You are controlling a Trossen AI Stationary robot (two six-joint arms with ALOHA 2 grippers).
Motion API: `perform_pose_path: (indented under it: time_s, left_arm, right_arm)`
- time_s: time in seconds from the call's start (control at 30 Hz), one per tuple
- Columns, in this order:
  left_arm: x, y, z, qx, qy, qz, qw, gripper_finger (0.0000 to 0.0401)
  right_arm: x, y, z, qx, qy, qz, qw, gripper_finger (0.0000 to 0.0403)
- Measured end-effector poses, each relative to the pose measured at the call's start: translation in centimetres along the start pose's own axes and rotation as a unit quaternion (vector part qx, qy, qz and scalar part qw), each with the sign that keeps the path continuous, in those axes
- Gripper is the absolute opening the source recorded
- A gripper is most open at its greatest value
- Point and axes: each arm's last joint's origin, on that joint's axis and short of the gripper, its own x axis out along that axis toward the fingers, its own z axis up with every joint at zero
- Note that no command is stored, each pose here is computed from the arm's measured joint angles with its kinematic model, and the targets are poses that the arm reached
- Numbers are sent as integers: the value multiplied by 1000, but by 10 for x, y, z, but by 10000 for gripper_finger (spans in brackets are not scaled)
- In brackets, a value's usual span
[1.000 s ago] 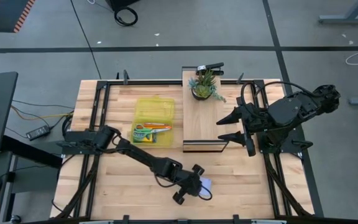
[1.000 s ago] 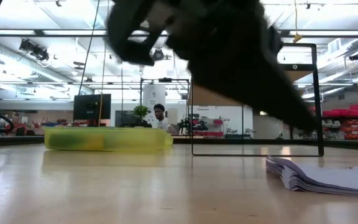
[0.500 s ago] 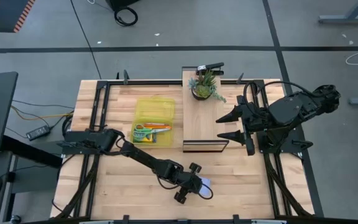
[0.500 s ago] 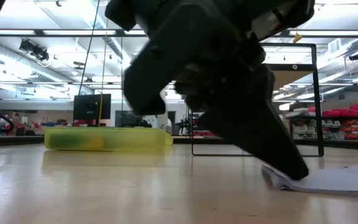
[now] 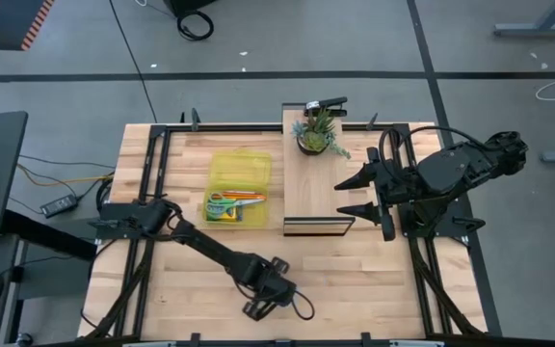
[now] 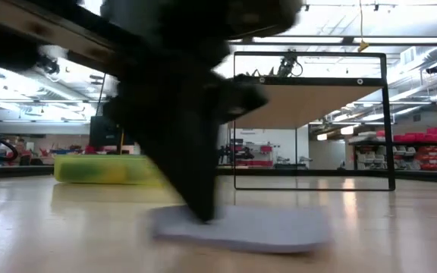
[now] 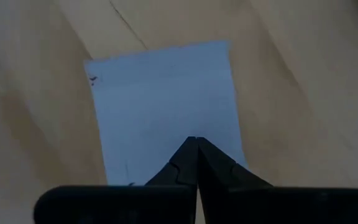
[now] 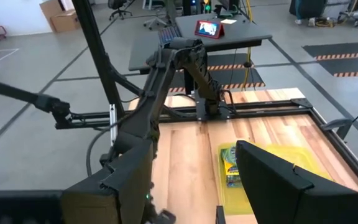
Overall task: Pack school essentials
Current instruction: Put the notepad into the supply box
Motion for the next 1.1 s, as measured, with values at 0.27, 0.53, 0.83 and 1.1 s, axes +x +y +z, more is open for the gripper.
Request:
perform_pose_path:
  time_s: [0.27, 0.53, 0.83, 1.1]
  left_arm:
    - [-30, -9, -8, -11, 51, -24, 998, 5]
    - [-44, -7, -6, -202, 46, -38, 978, 44]
    - [-46, -19, -5, -504, 64, -39, 860, 100]
    - [-45, -13, -8, -705, 53, 11, 707, 162]
  right_arm:
    - [0, 0, 0, -23, 0, 0, 1000, 237]
    - [0, -2, -4, 20, 16, -22, 999, 237]
    - [-1, -4, -13, 59, 61, -33, 996, 237]
    - [-3, 5, -16, 2, 94, 70, 993, 237]
